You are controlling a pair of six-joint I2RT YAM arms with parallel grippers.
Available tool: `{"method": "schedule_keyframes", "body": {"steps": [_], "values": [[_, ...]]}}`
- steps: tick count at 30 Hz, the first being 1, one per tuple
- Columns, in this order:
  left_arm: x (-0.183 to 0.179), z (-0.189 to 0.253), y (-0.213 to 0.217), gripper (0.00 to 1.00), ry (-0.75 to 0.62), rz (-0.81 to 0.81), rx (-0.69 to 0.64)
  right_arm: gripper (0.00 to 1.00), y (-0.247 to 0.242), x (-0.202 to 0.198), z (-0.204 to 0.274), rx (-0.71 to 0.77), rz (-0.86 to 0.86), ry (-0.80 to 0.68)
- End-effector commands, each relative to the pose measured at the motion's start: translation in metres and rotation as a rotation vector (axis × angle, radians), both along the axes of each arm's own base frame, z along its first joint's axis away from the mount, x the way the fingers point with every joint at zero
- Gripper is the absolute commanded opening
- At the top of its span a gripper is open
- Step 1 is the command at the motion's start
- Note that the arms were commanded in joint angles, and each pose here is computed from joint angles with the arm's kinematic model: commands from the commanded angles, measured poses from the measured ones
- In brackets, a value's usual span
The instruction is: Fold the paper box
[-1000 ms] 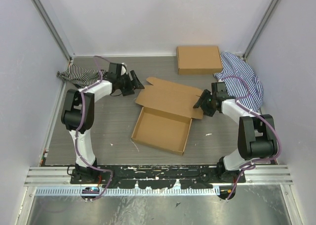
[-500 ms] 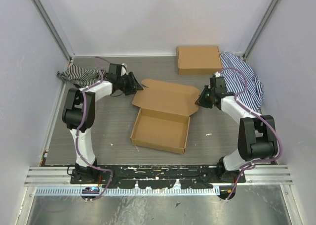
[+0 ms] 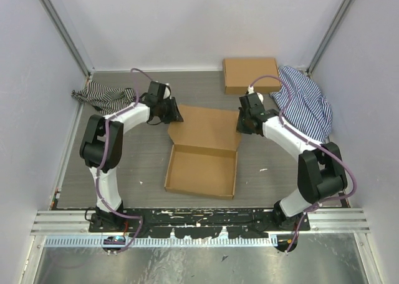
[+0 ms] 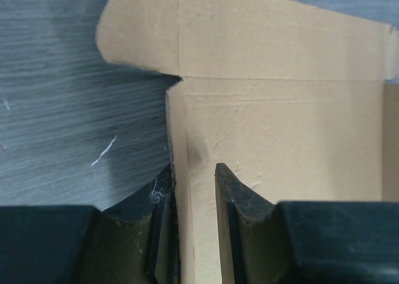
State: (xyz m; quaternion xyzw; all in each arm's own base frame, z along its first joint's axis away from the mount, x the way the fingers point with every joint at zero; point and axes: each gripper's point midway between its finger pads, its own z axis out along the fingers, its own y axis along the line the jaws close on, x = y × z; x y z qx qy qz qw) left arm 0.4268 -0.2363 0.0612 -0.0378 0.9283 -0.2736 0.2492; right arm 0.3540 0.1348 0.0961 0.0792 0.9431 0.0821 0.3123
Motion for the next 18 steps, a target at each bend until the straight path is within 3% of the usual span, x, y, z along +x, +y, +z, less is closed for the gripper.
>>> {"method": "schedule_keyframes", "body": {"steps": [1,13,16,18], "values": [[-0.009,0.021,-0.001,0.34,-0.042,-0.037,0.12,0.01,-0.001,0.01,0.016,-0.086,-0.021,-0.053],[-0.03,0.035,0.004,0.28,-0.081,-0.059,0.474,0.01,0.022,0.0,0.02,-0.206,-0.015,-0.075],[-0.032,0.039,0.012,0.16,-0.098,-0.039,0.539,0.01,0.024,-0.002,0.026,-0.228,-0.017,-0.093],[-0.032,0.045,0.017,0.02,-0.117,-0.02,0.566,0.01,0.024,-0.004,0.03,-0.236,-0.025,-0.103]]}}
